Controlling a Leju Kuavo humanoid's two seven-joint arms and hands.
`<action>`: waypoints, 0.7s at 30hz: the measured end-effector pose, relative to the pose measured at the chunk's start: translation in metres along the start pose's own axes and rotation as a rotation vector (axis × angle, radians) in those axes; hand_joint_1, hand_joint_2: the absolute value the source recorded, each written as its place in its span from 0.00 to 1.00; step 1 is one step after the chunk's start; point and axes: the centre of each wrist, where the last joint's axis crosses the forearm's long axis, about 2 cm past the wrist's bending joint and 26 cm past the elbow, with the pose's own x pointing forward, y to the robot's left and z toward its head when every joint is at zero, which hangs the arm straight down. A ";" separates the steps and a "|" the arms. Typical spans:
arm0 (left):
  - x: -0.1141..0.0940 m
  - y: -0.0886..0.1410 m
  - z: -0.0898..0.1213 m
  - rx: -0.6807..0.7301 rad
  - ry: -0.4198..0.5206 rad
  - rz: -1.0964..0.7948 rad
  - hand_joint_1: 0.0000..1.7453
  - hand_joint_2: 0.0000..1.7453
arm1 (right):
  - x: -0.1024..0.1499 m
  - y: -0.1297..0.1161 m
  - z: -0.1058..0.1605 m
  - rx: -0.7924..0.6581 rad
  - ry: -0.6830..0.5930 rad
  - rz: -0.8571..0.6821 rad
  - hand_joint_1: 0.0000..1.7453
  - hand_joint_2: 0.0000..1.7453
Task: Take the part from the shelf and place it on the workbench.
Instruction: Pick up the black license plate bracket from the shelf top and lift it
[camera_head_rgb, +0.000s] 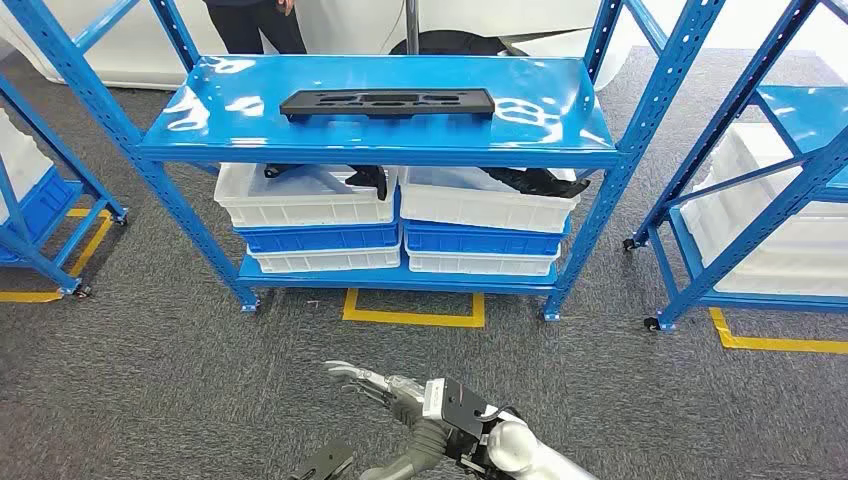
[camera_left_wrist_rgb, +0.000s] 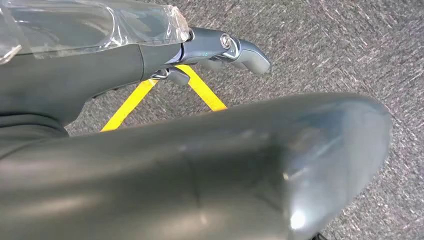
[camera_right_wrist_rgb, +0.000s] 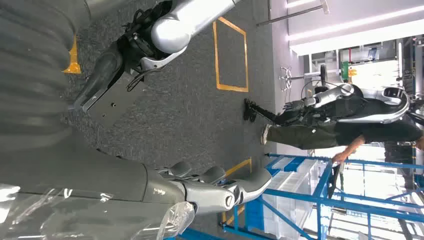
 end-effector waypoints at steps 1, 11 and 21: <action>0.000 0.000 0.000 0.000 0.000 0.000 0.00 0.00 | 0.000 0.000 0.000 0.000 0.001 0.000 0.00 1.00; 0.000 0.000 0.000 -0.004 0.000 0.000 0.00 0.00 | 0.001 0.000 0.000 0.008 0.005 0.004 0.00 1.00; 0.001 0.001 0.000 -0.007 0.000 -0.004 0.00 0.00 | -0.001 0.008 -0.001 -0.001 0.015 -0.006 0.00 1.00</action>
